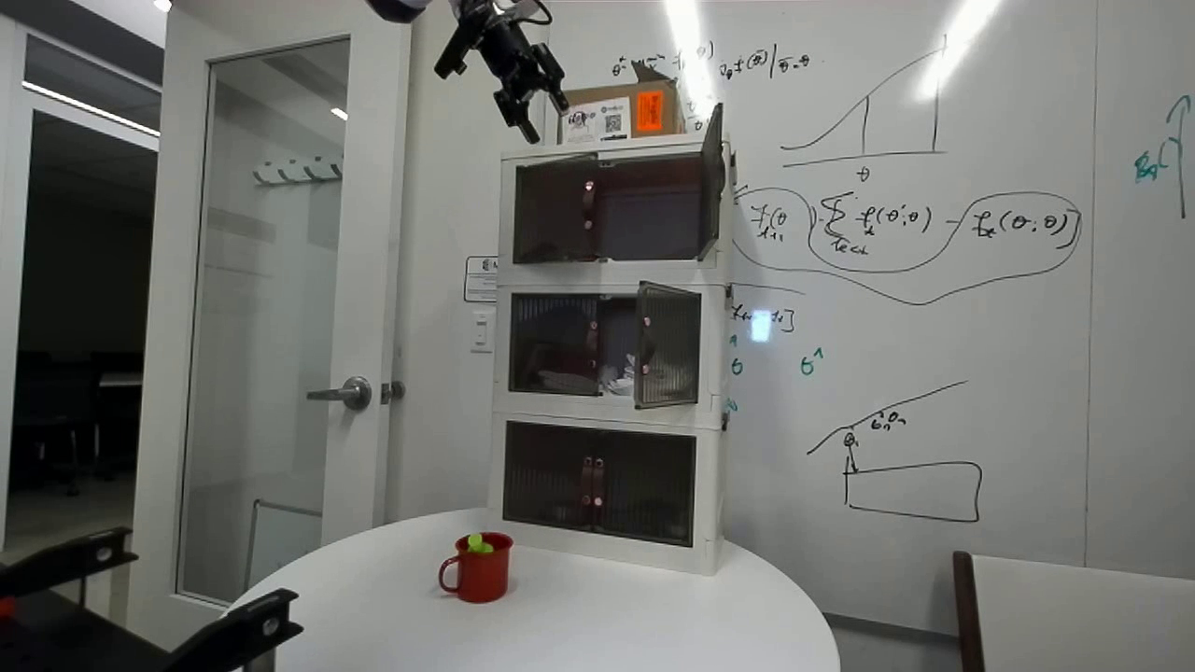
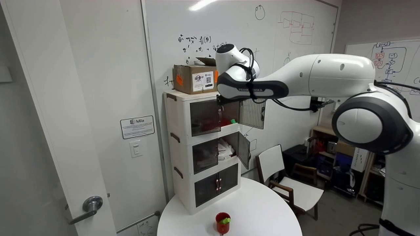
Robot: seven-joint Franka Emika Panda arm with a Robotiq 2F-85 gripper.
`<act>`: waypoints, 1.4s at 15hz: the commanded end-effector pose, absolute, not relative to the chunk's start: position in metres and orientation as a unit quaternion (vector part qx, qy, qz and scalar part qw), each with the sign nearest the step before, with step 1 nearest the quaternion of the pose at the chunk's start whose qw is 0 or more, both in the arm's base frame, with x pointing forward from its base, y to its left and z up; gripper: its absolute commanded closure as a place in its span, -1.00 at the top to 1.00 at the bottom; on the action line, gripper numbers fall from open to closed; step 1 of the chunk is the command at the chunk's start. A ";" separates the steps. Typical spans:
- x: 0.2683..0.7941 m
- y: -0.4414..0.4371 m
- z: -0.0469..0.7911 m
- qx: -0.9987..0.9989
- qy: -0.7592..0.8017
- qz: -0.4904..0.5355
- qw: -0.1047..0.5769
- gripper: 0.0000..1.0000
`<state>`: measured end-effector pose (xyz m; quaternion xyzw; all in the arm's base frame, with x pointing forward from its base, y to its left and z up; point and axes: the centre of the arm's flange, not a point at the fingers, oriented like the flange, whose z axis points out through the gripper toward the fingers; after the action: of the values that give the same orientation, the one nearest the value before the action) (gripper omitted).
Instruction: Close the top left cabinet door
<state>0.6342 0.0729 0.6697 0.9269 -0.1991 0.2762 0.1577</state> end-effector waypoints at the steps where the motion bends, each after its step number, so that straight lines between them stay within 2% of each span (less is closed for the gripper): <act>1: 0.605 0.073 0.680 0.956 -0.160 0.234 0.080 1.00; 4: 0.601 0.075 0.681 0.972 -0.128 0.197 0.012 1.00; 8: 0.615 0.073 0.668 0.980 -0.095 0.173 -0.038 1.00; 13: 0.640 0.071 0.645 0.986 -0.055 0.153 -0.029 1.00; 14: 0.628 0.074 0.645 0.983 -0.074 0.165 -0.028 1.00; 18: 0.636 0.074 0.634 0.985 -0.064 0.157 -0.025 1.00; 21: 0.591 0.079 0.617 0.984 -0.063 0.165 -0.022 1.00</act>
<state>0.6324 0.0750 0.6294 0.9857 -0.0625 0.1548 -0.0246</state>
